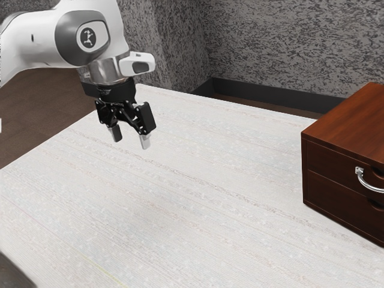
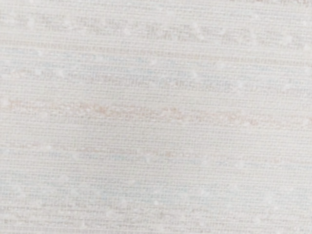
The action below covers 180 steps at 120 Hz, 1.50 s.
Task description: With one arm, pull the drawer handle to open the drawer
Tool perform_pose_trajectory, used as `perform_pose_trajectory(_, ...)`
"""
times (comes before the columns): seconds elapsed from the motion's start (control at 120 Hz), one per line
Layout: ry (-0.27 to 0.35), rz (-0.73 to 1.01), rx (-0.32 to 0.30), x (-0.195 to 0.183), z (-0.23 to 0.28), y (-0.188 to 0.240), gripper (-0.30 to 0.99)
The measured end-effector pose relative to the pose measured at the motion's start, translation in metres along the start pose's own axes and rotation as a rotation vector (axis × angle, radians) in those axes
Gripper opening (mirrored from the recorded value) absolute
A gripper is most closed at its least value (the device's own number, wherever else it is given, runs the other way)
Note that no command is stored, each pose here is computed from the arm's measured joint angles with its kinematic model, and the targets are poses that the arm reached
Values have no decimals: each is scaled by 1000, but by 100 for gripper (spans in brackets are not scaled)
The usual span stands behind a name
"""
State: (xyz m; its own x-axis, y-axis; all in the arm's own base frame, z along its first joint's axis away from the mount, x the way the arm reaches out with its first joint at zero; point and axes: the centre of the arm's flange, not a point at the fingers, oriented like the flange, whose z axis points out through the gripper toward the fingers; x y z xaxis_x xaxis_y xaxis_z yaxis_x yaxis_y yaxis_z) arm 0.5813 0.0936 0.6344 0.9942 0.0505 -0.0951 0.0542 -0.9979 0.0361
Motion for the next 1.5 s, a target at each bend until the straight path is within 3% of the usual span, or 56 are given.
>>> perform_pose_trajectory(0.208, 12, 38, -8, 1, -1, -6, 69)
perform_pose_trajectory(0.242, 56, 44, -12, -8, -24, -8, 69)
perform_pose_trajectory(0.3, 192, 129, -24, -44, -90, 11, 69)
perform_pose_trajectory(0.375, 256, 413, -27, -59, -116, 96, 69)
perform_pose_trajectory(0.508, 237, 1040, 4, -94, -83, 326, 69)
perform_pose_trajectory(0.575, 236, 1222, 12, -106, -65, 381, 69)
perform_pose_trajectory(0.725, 259, 1360, 41, -87, -55, 379, 69)
perform_pose_trajectory(0.983, 233, 1537, 58, -25, -5, 391, 69)
perform_pose_trajectory(1.192, 199, 1676, 58, -11, 27, 402, 69)
perform_pose_trajectory(1.5, 217, 1808, 67, 11, 63, 414, 69)
